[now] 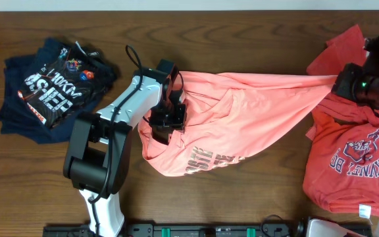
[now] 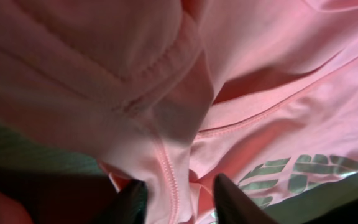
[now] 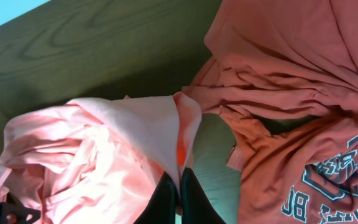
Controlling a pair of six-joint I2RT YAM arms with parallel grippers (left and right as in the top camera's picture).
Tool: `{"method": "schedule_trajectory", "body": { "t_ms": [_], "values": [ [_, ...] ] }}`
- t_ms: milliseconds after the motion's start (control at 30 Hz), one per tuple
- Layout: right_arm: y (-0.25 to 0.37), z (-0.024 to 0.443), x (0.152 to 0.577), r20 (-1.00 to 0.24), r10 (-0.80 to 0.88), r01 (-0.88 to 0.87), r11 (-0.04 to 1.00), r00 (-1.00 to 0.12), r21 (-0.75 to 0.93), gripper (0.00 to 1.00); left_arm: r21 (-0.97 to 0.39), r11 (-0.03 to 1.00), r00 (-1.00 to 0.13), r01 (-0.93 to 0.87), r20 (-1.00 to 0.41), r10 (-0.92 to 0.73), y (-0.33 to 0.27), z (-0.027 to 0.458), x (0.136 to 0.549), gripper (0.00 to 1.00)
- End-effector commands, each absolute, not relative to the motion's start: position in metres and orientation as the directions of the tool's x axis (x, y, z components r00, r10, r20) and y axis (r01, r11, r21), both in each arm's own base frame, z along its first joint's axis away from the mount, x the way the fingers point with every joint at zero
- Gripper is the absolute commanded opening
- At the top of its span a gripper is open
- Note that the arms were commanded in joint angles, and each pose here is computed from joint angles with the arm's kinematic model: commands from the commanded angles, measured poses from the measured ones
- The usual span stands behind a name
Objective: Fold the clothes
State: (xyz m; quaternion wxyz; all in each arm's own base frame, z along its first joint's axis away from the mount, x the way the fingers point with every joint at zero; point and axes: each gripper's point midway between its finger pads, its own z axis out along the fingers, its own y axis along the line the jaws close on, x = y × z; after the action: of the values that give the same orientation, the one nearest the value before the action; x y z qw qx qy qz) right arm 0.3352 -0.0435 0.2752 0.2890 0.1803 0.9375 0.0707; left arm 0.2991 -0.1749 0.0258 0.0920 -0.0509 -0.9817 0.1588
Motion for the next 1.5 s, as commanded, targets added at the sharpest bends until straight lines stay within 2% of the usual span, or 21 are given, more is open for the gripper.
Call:
{"method": "schedule_trajectory", "body": {
  "t_ms": [0, 133, 167, 267, 300, 333, 567, 600, 633, 700, 833, 967, 1133, 1300, 1467],
  "values": [
    [-0.048, 0.282, 0.337, -0.536, 0.368, 0.294, 0.930, -0.760, 0.223, 0.01, -0.311, 0.948, -0.975, 0.072, 0.177, 0.132, -0.174, 0.022, 0.296, 0.30],
    [-0.048, 0.282, 0.337, -0.535, 0.368, 0.294, 0.930, -0.761, 0.222, 0.01, -0.313, 0.945, -0.974, 0.093, 0.167, 0.151, -0.181, 0.016, 0.294, 0.14],
    [-0.048, 0.282, 0.337, -0.534, 0.369, 0.294, 0.929, -0.761, 0.222, 0.01, -0.312, 0.945, -0.973, 0.098, 0.169, 0.157, -0.182, 0.015, 0.292, 0.13],
    [-0.048, 0.282, 0.337, -0.534, 0.368, 0.294, 0.930, -0.761, 0.222, 0.01, -0.312, 0.943, -0.971, 0.111, 0.167, 0.169, -0.186, 0.014, 0.291, 0.15],
    [-0.048, 0.282, 0.337, -0.535, 0.368, 0.294, 0.930, -0.761, 0.222, 0.01, -0.314, 0.943, -0.972, 0.114, 0.163, 0.171, -0.187, 0.014, 0.291, 0.23],
    [-0.048, 0.282, 0.337, -0.535, 0.368, 0.294, 0.930, -0.761, 0.222, 0.01, -0.315, 0.942, -0.972, 0.115, 0.160, 0.172, -0.187, 0.014, 0.292, 0.26],
    [-0.048, 0.281, 0.336, -0.532, 0.369, 0.297, 0.929, -0.762, 0.219, 0.01, -0.310, 0.943, -0.973, 0.118, 0.152, 0.171, -0.187, 0.013, 0.294, 0.26],
    [-0.049, 0.281, 0.336, -0.532, 0.369, 0.298, 0.929, -0.762, 0.217, 0.01, -0.302, 0.946, -0.974, 0.120, 0.147, 0.171, -0.186, 0.013, 0.295, 0.25],
    [-0.049, 0.281, 0.336, -0.533, 0.369, 0.301, 0.929, -0.761, 0.213, 0.01, -0.295, 0.948, -0.975, 0.122, 0.144, 0.170, -0.185, 0.012, 0.296, 0.15],
    [-0.049, 0.281, 0.336, -0.532, 0.369, 0.302, 0.929, -0.762, 0.213, 0.01, -0.287, 0.950, -0.976, 0.125, 0.138, 0.170, -0.184, 0.012, 0.297, 0.06],
    [-0.050, 0.281, 0.336, -0.533, 0.369, 0.302, 0.929, -0.761, 0.212, 0.01, -0.294, 0.947, -0.979, 0.129, 0.113, 0.169, -0.185, 0.016, 0.304, 0.06],
    [-0.053, 0.280, 0.335, -0.534, 0.369, 0.313, 0.929, -0.761, 0.197, 0.01, -0.314, 0.939, -0.987, 0.144, 0.026, 0.160, -0.182, 0.056, 0.325, 0.06],
    [-0.054, 0.281, 0.336, -0.539, 0.369, 0.316, 0.929, -0.758, 0.192, 0.01, -0.351, 0.924, -0.978, 0.150, -0.189, 0.088, -0.165, 0.151, 0.354, 0.06],
    [-0.054, 0.281, 0.336, -0.539, 0.368, 0.314, 0.929, -0.758, 0.193, 0.01, -0.372, 0.914, -0.900, 0.164, -0.435, -0.016, -0.132, 0.247, 0.357, 0.05],
    [-0.053, 0.285, 0.338, -0.554, 0.364, 0.304, 0.931, -0.748, 0.201, 0.01, -0.371, 0.917, -0.789, 0.143, -0.603, -0.121, -0.092, 0.312, 0.345, 0.06]
  ]
}}
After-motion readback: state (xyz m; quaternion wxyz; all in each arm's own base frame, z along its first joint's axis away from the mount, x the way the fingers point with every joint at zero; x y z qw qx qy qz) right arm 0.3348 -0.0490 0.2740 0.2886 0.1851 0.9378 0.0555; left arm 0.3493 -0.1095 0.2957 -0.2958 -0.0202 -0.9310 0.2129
